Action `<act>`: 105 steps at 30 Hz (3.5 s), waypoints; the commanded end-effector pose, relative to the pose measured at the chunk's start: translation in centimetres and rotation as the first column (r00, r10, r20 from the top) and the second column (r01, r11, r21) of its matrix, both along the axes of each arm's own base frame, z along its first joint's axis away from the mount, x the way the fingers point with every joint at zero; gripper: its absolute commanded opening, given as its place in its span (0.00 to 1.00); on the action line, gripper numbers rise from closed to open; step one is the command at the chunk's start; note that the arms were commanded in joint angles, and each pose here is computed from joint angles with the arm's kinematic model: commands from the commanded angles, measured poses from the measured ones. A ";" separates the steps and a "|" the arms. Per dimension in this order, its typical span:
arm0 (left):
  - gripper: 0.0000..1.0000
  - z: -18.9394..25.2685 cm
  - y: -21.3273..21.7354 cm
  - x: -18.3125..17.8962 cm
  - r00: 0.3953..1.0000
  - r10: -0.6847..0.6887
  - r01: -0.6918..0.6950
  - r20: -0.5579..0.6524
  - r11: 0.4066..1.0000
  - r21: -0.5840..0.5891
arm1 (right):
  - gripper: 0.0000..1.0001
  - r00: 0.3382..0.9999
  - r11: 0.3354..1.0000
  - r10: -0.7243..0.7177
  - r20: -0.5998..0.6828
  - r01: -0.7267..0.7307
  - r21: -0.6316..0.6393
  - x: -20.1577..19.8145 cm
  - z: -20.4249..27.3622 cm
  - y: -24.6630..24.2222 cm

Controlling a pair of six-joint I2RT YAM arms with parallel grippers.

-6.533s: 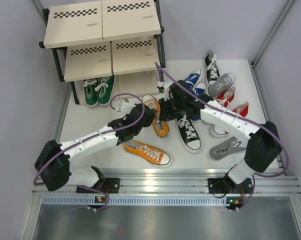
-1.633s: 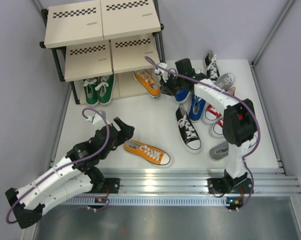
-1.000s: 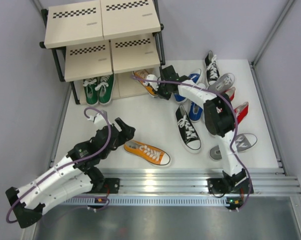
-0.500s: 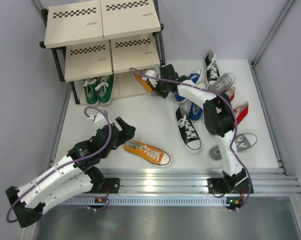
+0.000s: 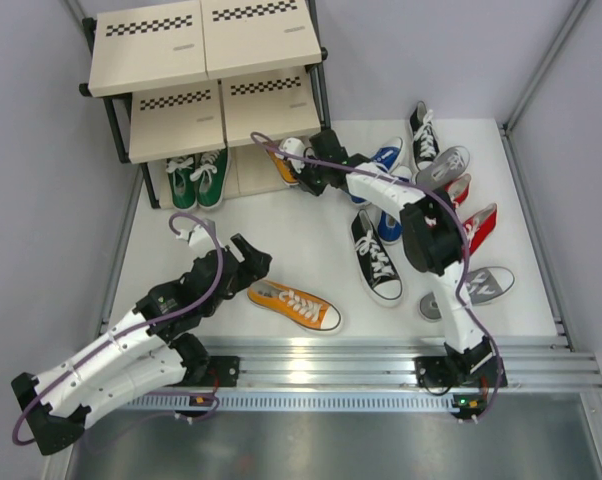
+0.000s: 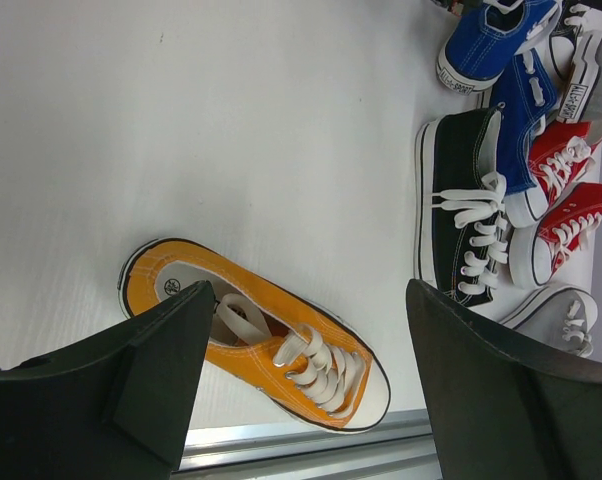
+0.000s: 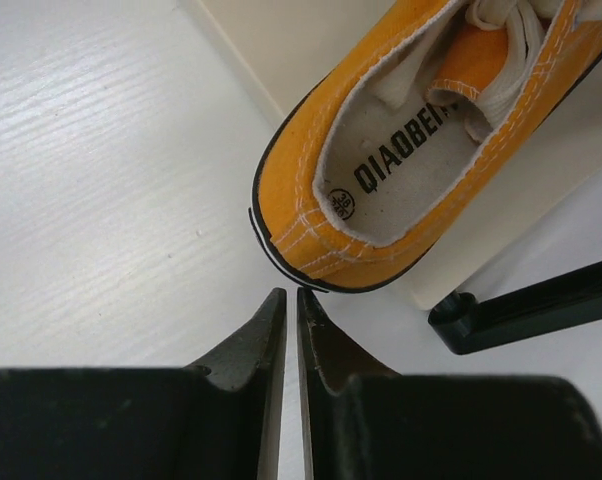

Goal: Place and organize the shoes onto the shoe shelf
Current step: Place the shoe at the shoe shelf, then pick up the shoe at the center of the board.

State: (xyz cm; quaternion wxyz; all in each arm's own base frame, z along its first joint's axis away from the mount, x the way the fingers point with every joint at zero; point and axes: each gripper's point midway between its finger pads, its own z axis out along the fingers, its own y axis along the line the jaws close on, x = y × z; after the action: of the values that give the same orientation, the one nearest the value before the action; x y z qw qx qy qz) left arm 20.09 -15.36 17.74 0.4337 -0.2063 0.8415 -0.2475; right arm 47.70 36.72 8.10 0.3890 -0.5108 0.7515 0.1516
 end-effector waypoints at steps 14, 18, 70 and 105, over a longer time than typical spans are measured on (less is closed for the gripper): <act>0.83 1.8 -0.9 0.2 0.999 -0.025 0.026 0.025 0.999 -0.036 | 0.31 0.996 0.999 0.050 0.078 -0.050 -0.002 1.4 1.5 2.7; 0.82 1.6 -1.3 0.3 0.999 -0.040 0.041 0.020 0.999 -0.026 | 0.47 0.992 0.995 0.098 0.076 -0.099 0.006 -0.1 2.8 2.5; 0.56 -6.4 -2.1 0.2 0.151 -0.843 0.845 -0.516 -0.160 0.510 | 0.94 0.912 0.909 0.348 -0.216 -0.271 0.318 -25.2 9.1 -15.4; 0.00 -1.6 -3.4 4.6 0.439 -0.811 0.789 -0.388 0.142 0.597 | 0.93 0.947 0.925 0.243 -0.210 -0.161 0.344 -24.2 12.8 -17.1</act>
State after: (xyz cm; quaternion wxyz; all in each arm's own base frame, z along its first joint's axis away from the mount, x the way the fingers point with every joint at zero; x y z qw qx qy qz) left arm 22.93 -16.42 9.63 0.1681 0.5285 0.8304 -0.0547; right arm 22.33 19.41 17.52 0.3124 -0.5002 0.7137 0.3779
